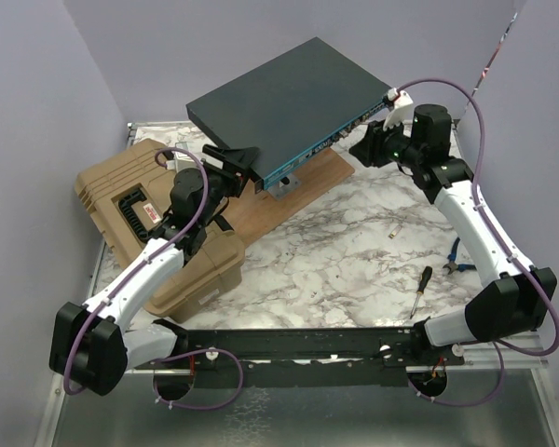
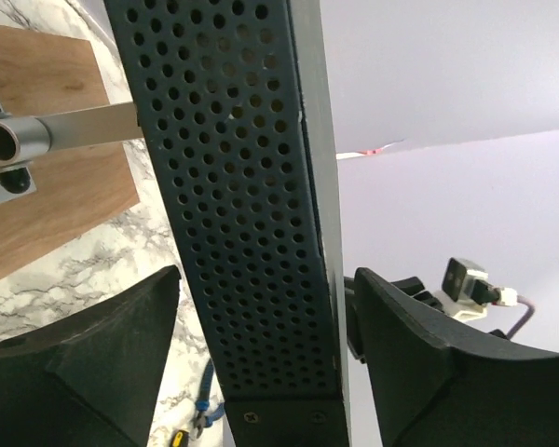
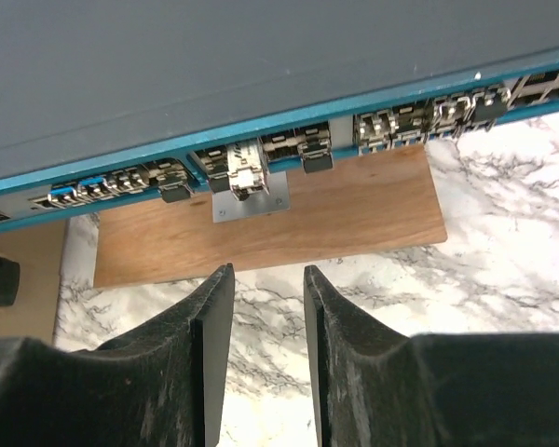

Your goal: Insert the plug into the switch port

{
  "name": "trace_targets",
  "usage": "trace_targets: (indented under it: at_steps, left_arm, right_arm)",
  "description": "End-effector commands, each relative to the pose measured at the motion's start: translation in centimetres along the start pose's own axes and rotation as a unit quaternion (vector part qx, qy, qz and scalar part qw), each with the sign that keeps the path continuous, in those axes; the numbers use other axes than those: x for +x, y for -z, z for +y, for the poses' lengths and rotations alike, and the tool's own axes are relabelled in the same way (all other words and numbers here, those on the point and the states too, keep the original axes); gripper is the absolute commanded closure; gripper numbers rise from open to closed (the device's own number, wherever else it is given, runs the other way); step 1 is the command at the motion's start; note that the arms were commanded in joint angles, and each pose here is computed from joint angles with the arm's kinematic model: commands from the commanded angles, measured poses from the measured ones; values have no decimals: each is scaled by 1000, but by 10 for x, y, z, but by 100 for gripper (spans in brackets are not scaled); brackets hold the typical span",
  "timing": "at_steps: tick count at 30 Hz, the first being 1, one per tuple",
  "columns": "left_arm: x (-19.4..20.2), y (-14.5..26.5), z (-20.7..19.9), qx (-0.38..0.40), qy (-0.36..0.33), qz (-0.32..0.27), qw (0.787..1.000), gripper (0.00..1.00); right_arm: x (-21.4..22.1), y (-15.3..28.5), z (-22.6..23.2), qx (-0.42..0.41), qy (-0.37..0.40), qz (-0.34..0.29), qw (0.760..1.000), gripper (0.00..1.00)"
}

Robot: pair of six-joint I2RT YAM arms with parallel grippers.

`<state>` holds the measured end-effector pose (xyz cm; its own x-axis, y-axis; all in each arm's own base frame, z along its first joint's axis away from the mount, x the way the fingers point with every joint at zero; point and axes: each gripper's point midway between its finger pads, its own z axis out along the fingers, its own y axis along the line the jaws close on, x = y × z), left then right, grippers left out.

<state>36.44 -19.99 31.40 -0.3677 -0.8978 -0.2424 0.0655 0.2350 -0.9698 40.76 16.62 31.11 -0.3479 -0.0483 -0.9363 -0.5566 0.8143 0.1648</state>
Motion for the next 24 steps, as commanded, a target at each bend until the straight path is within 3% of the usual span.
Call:
trace_targets:
  at_steps: [1, 7, 14, 24]
  left_arm:
    - [4, -2, -7, 23, 46, 8, 999, 28]
    - [6, -7, -8, 27, 58, 12, 998, 49]
    - [9, -10, -3, 21, 73, 16, 997, 73]
    - [9, -11, -2, 21, 75, 16, 997, 85]
  right_arm:
    - [-17, 2, 1, 4, 3, -47, 999, 63]
    - [-15, -7, 0, -4, 0, -48, 999, 80]
    - [-18, -18, 5, -32, 3, -46, 998, 90]
    - [-24, -29, 5, -45, 5, -52, 998, 95]
